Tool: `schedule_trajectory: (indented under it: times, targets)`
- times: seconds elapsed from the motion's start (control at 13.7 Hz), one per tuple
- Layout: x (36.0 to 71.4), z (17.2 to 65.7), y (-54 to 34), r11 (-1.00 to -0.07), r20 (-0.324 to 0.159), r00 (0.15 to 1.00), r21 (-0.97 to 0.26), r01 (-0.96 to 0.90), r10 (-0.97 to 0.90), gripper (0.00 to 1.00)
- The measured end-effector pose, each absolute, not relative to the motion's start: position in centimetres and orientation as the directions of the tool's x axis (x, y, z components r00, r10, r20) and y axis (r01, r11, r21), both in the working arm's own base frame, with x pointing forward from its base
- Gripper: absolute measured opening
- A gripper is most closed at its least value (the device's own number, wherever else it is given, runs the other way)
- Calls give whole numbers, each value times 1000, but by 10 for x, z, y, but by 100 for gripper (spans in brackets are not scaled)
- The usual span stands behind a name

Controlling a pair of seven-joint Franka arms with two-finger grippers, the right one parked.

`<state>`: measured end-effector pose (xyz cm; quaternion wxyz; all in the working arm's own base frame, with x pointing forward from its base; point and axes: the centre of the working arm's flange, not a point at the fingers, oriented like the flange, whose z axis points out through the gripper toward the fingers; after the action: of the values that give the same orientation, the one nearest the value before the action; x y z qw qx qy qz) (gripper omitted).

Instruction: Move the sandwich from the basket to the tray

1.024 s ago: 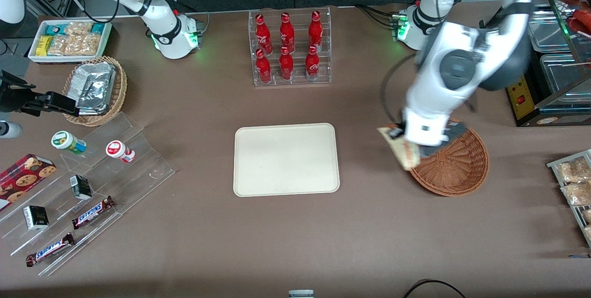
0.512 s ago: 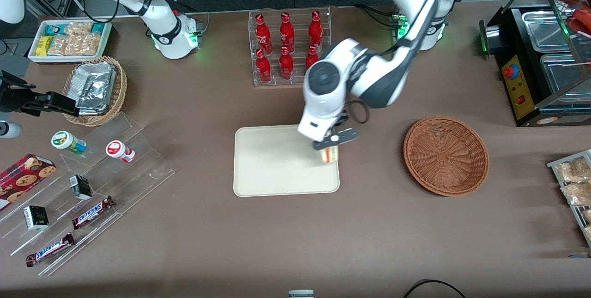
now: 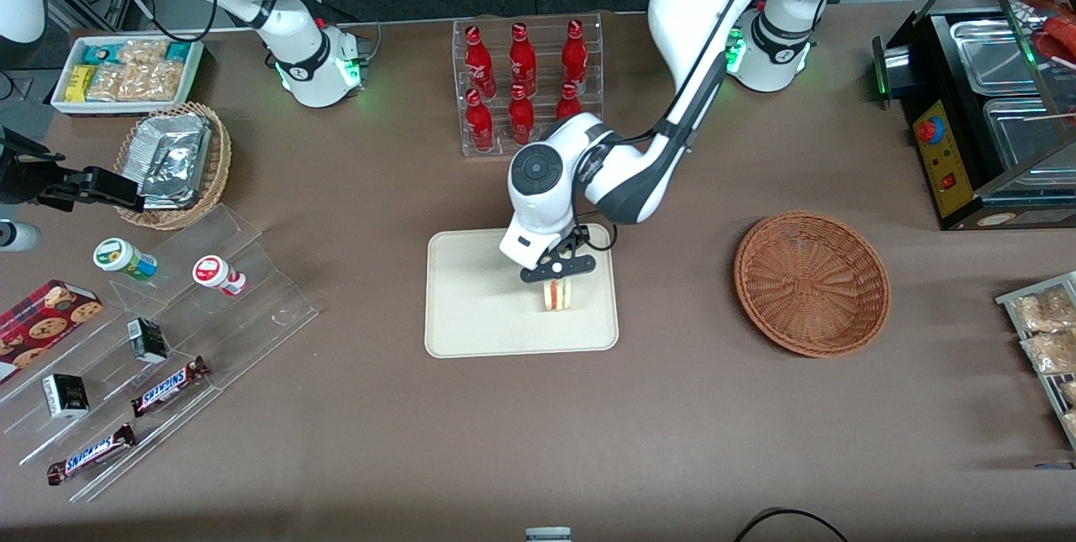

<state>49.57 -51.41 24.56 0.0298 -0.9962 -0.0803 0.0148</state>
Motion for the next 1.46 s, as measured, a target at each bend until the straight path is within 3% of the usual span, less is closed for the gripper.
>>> schedule_trajectory:
  times: [0.37,0.66,0.95,1.02,1.46]
  targets:
    - [498,231,-518,-990,-10,991,-44,132,132,16]
    - [507,255,-519,-990,3,990,-38,139,139,50]
    - [531,372,-483,-977,8,979,-54,205,205,93]
    - [536,409,-461,-970,7,972,-60,234,234,99]
    - [555,566,-289,-927,-39,930,-111,359,366,100]
